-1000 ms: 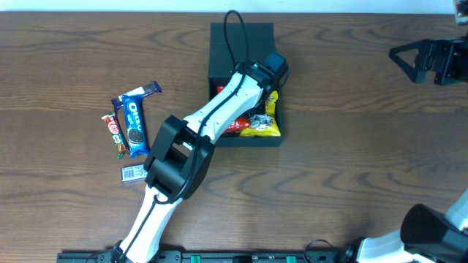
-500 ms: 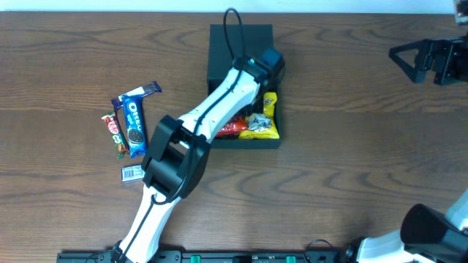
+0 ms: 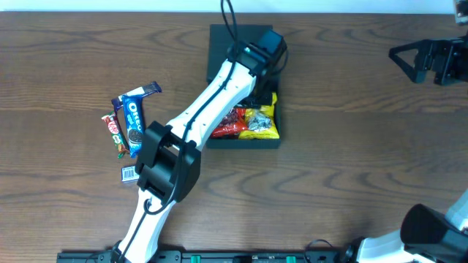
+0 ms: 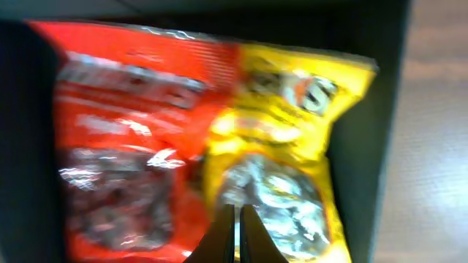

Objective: Pack container
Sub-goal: 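Lower the red pack into the box's left side and open the gripper, then retract the left gripper back toward the Oreo pack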

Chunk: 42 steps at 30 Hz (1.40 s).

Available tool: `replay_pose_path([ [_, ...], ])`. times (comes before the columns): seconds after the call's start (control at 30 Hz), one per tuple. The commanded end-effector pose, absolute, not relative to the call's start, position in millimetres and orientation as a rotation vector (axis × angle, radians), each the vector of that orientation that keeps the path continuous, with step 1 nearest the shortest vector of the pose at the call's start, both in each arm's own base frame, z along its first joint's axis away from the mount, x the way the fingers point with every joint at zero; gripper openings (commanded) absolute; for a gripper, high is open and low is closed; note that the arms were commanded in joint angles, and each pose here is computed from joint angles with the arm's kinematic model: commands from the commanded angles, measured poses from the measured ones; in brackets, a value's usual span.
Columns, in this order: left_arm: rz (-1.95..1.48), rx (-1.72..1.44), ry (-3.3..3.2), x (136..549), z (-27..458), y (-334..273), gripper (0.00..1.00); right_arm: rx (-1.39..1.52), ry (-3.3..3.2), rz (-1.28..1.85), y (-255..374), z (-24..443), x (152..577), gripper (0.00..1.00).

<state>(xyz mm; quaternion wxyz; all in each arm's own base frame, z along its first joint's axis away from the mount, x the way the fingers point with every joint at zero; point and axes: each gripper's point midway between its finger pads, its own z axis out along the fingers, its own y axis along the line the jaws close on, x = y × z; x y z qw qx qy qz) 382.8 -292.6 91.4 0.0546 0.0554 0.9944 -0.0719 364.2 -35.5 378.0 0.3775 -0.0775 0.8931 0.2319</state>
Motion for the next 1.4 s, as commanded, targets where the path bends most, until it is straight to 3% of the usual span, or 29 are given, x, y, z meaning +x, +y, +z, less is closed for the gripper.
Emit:
replay_pose_path([
  [0.0, -0.331, 0.29, 3.066, 365.7, 84.4, -303.7, 0.06, -0.215, 2.273, 0.599, -36.4, 378.2, 364.4, 0.99],
  [0.6, -0.389, 0.432, 3.166, 331.7, 28.5, -300.6, 0.06, -0.216, 2.27, 0.597, -36.6, 378.5, 364.8, 0.99],
  [0.8, -0.44, 0.423, 3.087, 351.4, 58.2, -307.8, 0.06, -0.216, 2.271, 0.597, -36.6, 378.5, 364.8, 0.99],
  [0.97, -0.397, 0.434, 2.901, 382.9, 122.2, -309.4, 0.06, -0.216, 2.271, 0.597, -36.5, 378.5, 364.7, 0.99],
  [1.17, 0.059, 0.232, 2.701, 417.7, 196.1, -218.2, 0.06, -0.216, 2.272, 0.598, -36.4, 378.3, 364.4, 0.99],
  [1.37, 0.244, -0.095, 2.811, 418.3, 201.0, -102.6, 0.06, -0.225, 2.269, 0.594, -36.4, 378.5, 364.6, 0.99],
])
